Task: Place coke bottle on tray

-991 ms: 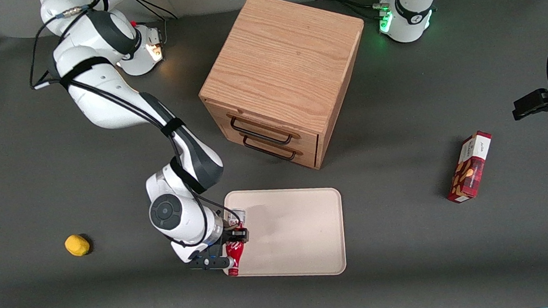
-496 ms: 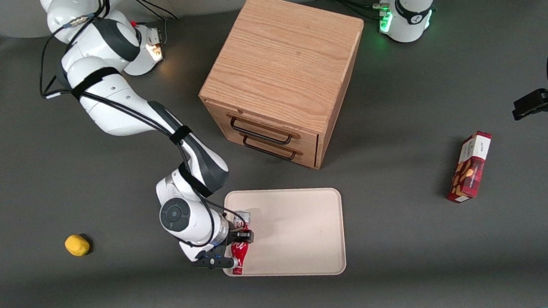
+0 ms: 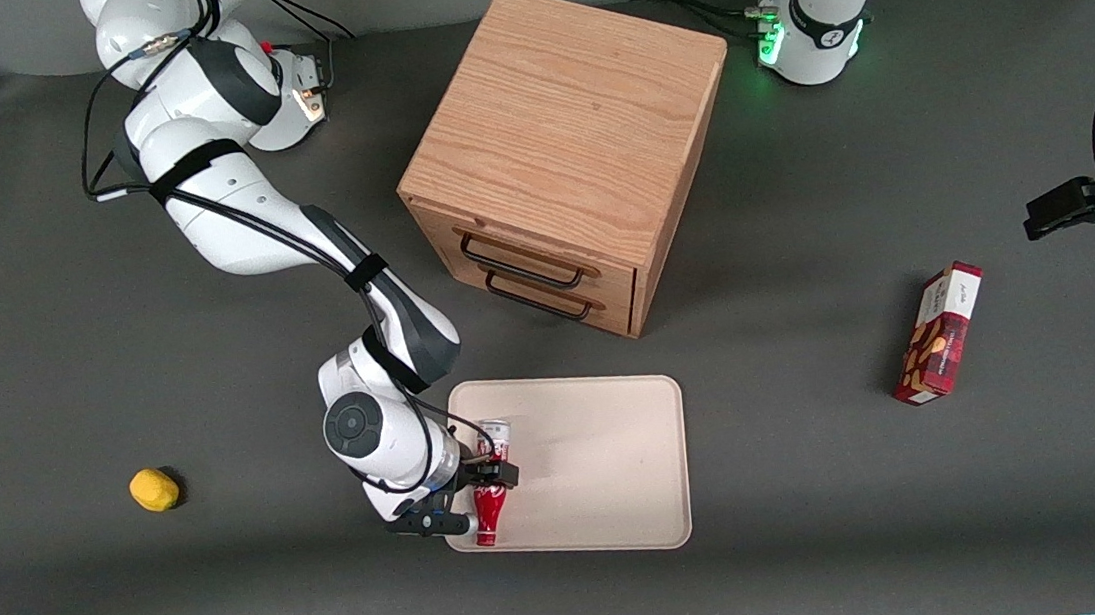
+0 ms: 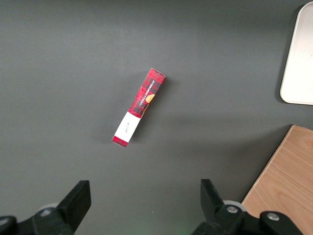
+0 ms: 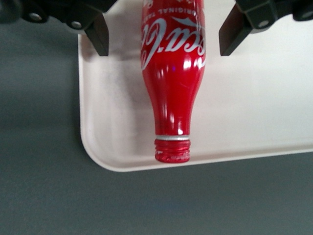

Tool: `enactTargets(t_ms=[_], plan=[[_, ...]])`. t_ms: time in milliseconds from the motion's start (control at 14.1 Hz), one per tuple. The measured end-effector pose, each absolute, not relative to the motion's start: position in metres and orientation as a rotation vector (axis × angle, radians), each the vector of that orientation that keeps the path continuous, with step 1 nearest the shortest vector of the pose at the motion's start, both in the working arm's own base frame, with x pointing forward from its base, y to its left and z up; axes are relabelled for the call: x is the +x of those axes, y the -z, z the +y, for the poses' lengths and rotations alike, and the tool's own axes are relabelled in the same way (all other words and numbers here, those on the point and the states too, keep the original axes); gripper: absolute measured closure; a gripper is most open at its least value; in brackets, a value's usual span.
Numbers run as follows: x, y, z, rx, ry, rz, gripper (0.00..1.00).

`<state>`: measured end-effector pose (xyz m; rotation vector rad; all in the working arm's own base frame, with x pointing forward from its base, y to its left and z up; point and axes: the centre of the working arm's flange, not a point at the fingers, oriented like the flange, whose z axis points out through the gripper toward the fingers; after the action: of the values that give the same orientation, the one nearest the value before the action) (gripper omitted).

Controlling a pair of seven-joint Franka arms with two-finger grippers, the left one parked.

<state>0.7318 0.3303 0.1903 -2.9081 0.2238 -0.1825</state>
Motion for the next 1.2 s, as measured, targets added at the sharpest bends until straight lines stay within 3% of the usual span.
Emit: enactTargets(t_ms=[283,708,991,1204], plan=[[0.740,-0.242,0.319,-2.931,0.180,0.232,0.00],[0.741,-0.429,0.174,-3.075,0.051,0.230,0.00],[0.722,-0.471,0.076,-3.135,-0.143,0.161,0.00],[0.699,-0.504,0.038,-3.142,-0.153,0.157,0.00]])
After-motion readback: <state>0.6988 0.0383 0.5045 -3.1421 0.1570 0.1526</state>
